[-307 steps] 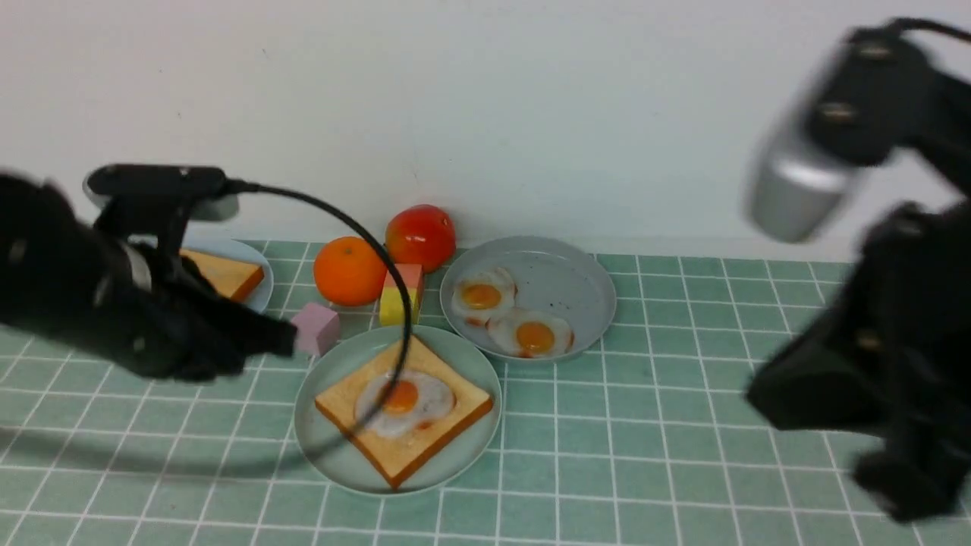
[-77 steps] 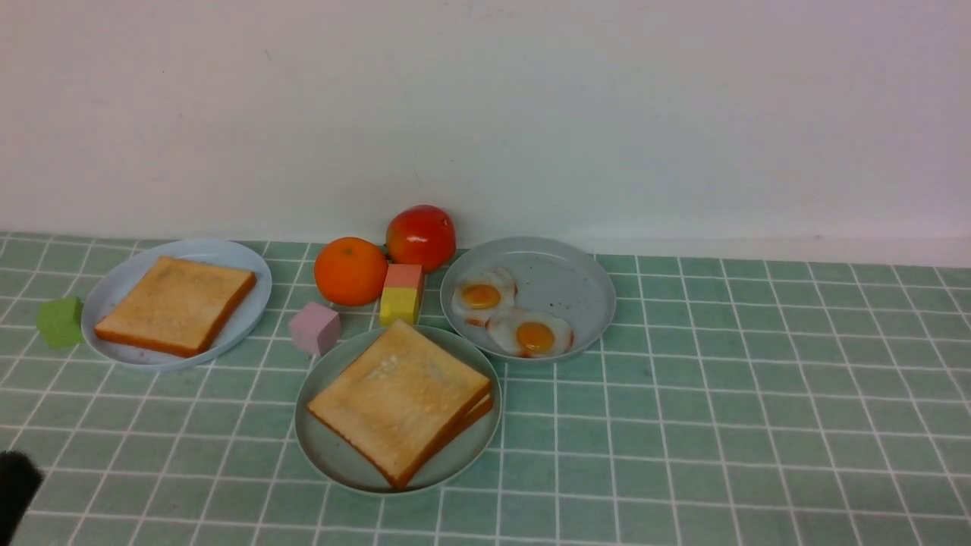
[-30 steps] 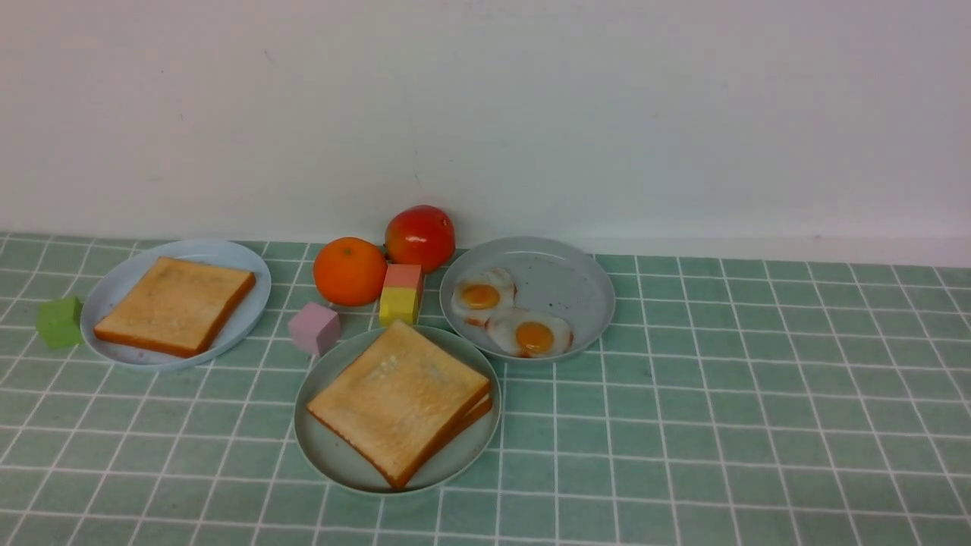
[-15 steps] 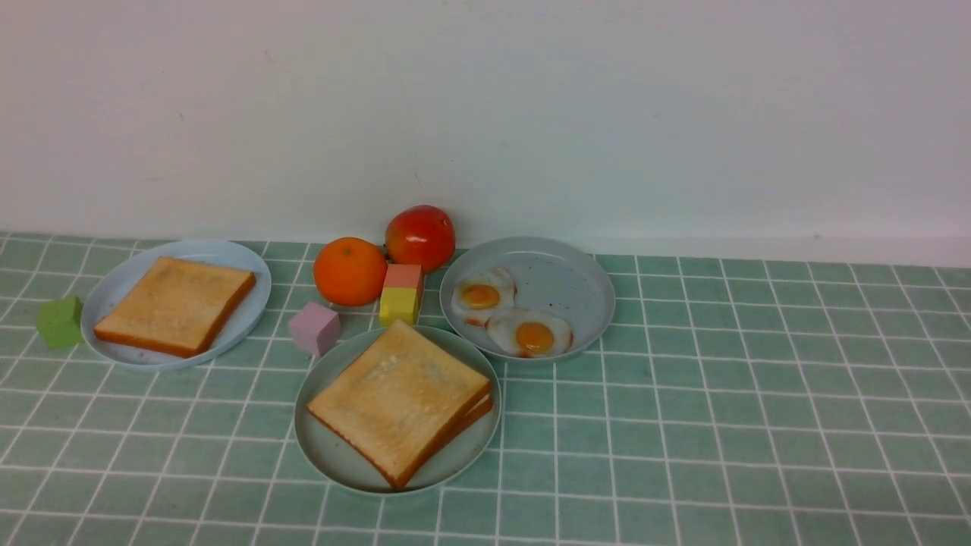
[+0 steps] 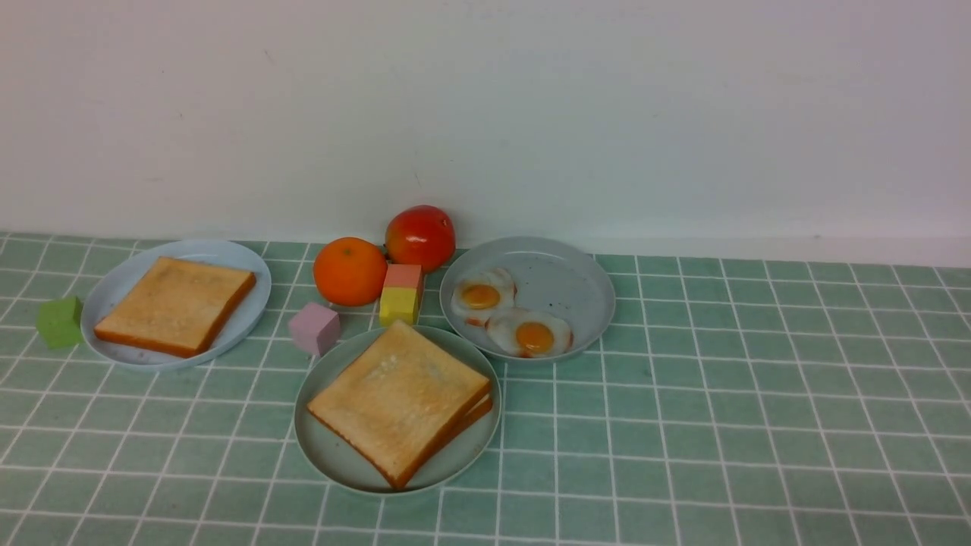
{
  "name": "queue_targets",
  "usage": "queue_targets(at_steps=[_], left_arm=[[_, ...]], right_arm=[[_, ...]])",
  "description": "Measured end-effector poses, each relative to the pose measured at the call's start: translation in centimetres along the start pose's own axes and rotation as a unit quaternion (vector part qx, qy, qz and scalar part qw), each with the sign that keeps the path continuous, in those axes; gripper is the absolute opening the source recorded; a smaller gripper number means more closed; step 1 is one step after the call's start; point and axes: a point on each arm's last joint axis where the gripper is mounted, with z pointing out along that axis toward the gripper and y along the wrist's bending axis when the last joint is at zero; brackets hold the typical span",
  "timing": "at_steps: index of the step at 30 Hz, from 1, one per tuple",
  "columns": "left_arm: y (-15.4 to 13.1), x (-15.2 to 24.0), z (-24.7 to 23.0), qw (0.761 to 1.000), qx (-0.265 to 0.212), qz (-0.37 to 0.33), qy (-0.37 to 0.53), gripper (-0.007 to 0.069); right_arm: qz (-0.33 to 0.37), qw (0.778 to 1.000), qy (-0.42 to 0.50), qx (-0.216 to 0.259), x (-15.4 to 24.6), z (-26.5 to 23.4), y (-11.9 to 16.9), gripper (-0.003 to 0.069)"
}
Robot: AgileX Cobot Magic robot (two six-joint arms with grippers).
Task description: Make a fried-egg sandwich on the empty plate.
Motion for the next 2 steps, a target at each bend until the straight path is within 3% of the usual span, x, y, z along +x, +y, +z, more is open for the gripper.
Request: queue_targets(at_steps=[2], left_arm=[[0.00, 0.00, 0.00, 1.000, 0.000, 0.000, 0.000, 0.0018]], right_arm=[[0.000, 1.000, 0.000, 0.000, 0.00, 0.00, 0.00, 0.0101]])
